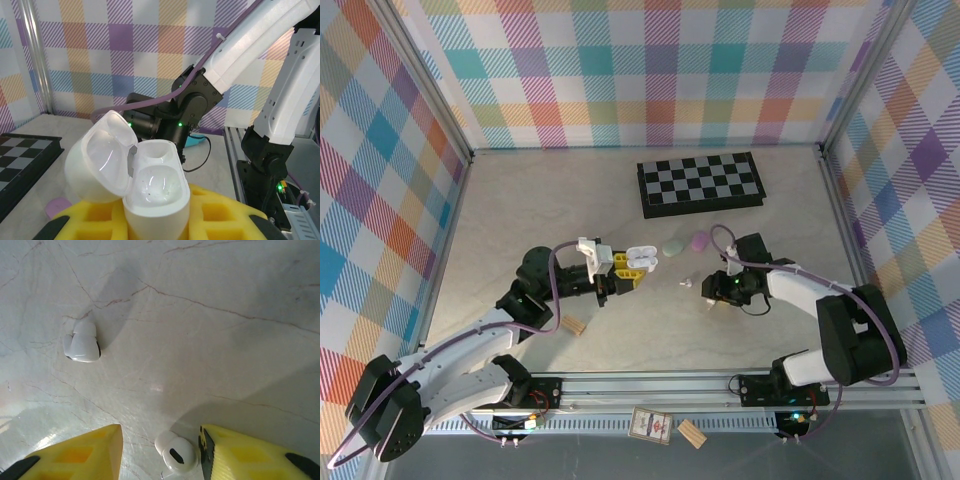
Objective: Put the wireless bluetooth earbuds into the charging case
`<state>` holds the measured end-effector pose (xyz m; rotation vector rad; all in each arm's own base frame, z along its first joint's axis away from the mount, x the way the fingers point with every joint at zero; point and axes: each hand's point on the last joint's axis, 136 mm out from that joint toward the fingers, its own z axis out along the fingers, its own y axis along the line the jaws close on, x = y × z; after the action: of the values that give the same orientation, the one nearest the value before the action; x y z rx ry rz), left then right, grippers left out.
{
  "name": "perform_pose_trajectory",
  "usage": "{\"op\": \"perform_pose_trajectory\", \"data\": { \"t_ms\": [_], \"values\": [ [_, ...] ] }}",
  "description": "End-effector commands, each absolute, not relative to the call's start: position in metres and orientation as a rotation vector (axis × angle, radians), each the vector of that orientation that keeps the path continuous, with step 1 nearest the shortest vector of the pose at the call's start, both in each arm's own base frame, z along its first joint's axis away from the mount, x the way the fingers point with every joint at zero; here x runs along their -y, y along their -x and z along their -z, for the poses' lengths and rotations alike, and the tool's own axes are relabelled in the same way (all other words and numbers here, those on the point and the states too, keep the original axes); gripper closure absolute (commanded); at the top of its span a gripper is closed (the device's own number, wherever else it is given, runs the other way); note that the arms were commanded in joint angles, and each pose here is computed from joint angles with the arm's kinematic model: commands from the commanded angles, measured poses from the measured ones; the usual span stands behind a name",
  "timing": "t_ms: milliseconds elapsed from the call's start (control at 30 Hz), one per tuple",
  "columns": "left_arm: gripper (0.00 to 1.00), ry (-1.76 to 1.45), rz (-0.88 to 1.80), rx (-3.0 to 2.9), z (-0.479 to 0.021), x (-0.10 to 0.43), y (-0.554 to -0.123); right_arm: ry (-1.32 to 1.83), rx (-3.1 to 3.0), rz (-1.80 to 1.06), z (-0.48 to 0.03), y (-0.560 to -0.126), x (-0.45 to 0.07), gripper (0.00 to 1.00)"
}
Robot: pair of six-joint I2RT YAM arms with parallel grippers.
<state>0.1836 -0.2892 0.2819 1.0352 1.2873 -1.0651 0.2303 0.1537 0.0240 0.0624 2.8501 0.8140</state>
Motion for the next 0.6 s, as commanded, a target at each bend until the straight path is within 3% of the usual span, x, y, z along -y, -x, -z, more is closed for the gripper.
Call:
{"op": "perform_pose_trajectory", "data": {
  "t_ms": [0, 567],
  "values": [
    [0.97, -1.059, 1.089, -1.226, -0.296, 0.293, -0.178, -0.084, -2.861, -0.85, -0.025, -0.219, -0.154, 0.56],
    [0.97, -1.066, 1.108, -1.229, -0.297, 0.298, -0.18, -0.077, -2.869, -0.817, -0.015, -0.222, -0.152, 0.68]
  ]
}}
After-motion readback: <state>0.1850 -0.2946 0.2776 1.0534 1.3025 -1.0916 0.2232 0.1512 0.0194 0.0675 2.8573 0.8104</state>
